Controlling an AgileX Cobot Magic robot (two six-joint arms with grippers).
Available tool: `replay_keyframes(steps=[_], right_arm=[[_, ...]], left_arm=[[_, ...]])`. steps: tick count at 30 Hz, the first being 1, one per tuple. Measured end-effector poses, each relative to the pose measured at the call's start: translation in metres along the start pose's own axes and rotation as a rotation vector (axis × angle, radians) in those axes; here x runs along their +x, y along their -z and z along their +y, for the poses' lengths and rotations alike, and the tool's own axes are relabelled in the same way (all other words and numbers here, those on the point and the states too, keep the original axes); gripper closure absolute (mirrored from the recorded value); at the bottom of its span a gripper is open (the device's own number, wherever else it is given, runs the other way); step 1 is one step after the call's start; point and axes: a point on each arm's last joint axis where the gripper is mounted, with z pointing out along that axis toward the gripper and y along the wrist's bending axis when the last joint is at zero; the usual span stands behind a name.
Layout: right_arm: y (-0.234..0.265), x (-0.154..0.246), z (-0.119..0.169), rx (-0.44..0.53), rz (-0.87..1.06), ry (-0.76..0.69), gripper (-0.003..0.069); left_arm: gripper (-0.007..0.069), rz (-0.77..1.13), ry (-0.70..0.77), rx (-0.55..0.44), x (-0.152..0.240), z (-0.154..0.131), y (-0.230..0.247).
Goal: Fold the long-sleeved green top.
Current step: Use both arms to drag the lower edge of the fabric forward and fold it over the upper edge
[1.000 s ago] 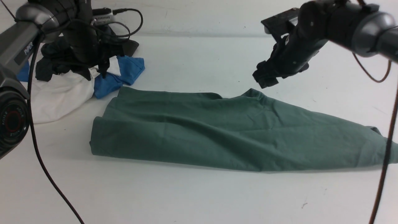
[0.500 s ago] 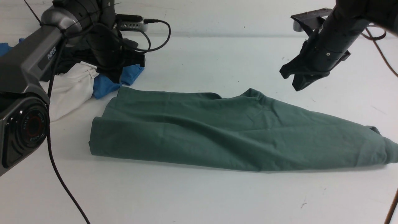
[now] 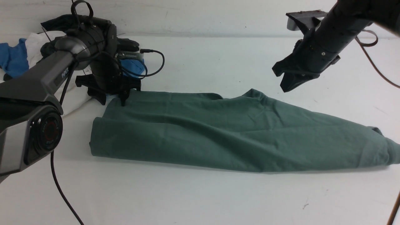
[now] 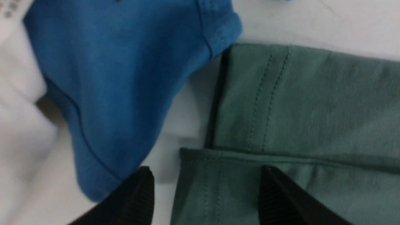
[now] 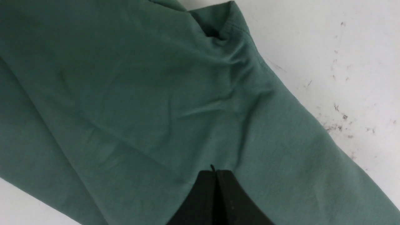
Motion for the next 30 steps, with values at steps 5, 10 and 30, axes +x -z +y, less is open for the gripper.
replay_keyframes(steps=[5, 10, 30], right_arm=[[0.000, 0.000, 0.000, -0.003, 0.000, 0.004, 0.0673], [0.000, 0.000, 0.000, -0.003, 0.000, 0.005, 0.0673], [-0.003, -0.003, 0.003, -0.038, -0.030, -0.012, 0.0673]], left_arm=[[0.0237, -0.009, 0.009, 0.023, -0.001, -0.002, 0.000], [0.0556, -0.003, 0.011, 0.038, 0.000, -0.004, -0.001], [0.0599, -0.101, 0.016, 0.046, -0.007, 0.003, 0.069]])
